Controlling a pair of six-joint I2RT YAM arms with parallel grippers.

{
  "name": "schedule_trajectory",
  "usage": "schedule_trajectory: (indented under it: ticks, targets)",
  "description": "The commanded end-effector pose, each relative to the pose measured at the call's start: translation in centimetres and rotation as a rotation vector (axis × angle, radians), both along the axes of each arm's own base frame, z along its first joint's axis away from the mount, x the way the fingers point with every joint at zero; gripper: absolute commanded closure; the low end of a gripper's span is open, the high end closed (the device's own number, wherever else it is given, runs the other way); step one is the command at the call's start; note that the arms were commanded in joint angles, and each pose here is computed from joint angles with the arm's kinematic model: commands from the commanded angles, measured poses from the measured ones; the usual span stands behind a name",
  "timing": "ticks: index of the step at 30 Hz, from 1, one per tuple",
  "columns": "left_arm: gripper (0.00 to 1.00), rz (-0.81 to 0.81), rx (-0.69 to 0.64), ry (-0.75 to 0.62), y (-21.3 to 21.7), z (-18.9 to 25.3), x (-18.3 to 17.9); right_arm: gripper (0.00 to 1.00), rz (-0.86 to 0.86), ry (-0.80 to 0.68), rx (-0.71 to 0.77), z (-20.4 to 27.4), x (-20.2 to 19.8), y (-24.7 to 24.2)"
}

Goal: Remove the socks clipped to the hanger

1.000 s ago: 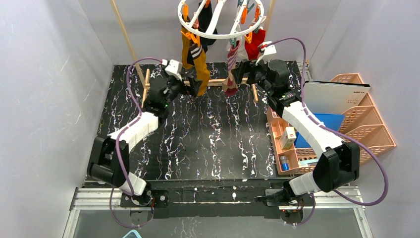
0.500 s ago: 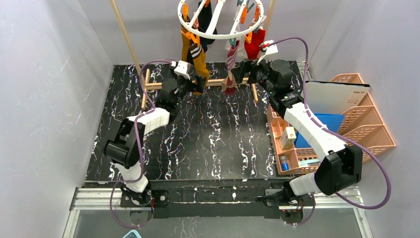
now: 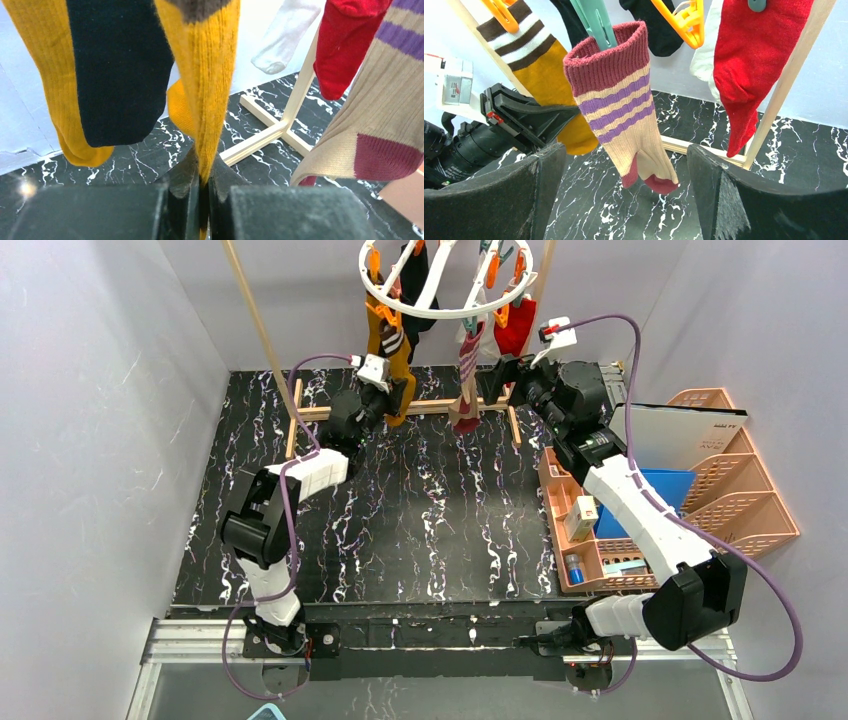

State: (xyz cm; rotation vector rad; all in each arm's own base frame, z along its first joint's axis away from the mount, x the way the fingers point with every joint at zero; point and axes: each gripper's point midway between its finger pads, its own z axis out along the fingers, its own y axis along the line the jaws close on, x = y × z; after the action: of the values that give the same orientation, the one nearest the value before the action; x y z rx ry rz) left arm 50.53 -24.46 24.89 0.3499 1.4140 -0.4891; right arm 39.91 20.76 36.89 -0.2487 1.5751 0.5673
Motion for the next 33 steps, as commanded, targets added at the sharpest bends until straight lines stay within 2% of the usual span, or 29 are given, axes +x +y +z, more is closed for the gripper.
schedule_trajectory:
  ticks: [1, 10, 15, 18, 21, 27, 33]
  targets:
    - [1.0, -0.027, -0.01, -0.07, -0.7, 2.3, -0.1, 0.02, 0.02, -0.061, 0.018, 2.5, -0.6, 0.2]
    - [1.0, 0.005, 0.037, -0.054, 0.1, 1.8, -0.9, 0.03, 0.192, -0.153, 0.026, 4.2, -4.0, 5.1]
    - [1.0, 0.026, 0.049, -0.042, 0.2, 1.4, -1.7, 0.03, 0.253, -0.163, 0.032, 4.3, -4.7, 7.9]
    - [1.0, 0.05, 0.103, -0.057, -0.1, 1.3, -2.1, 0.03, 0.276, -0.173, 0.042, 4.8, -5.0, 9.8]
    - [1.0, 0.092, 0.148, -0.057, 0.0, 1.0, -2.4, 0.04, 0.238, -0.172, 0.031, 5.0, -4.5, 11.5]
    - [1.0, 0.166, 0.172, -0.06, 0.4, 1.2, -3.4, 0.08, 0.043, -0.157, 0.051, 5.9, -1.5, 11.5]
    - [1.0, 0.178, 0.207, -0.079, -0.1, 1.4, -4.7, 0.17, -0.043, -0.183, 0.097, 7.5, 0.3, 11.6]
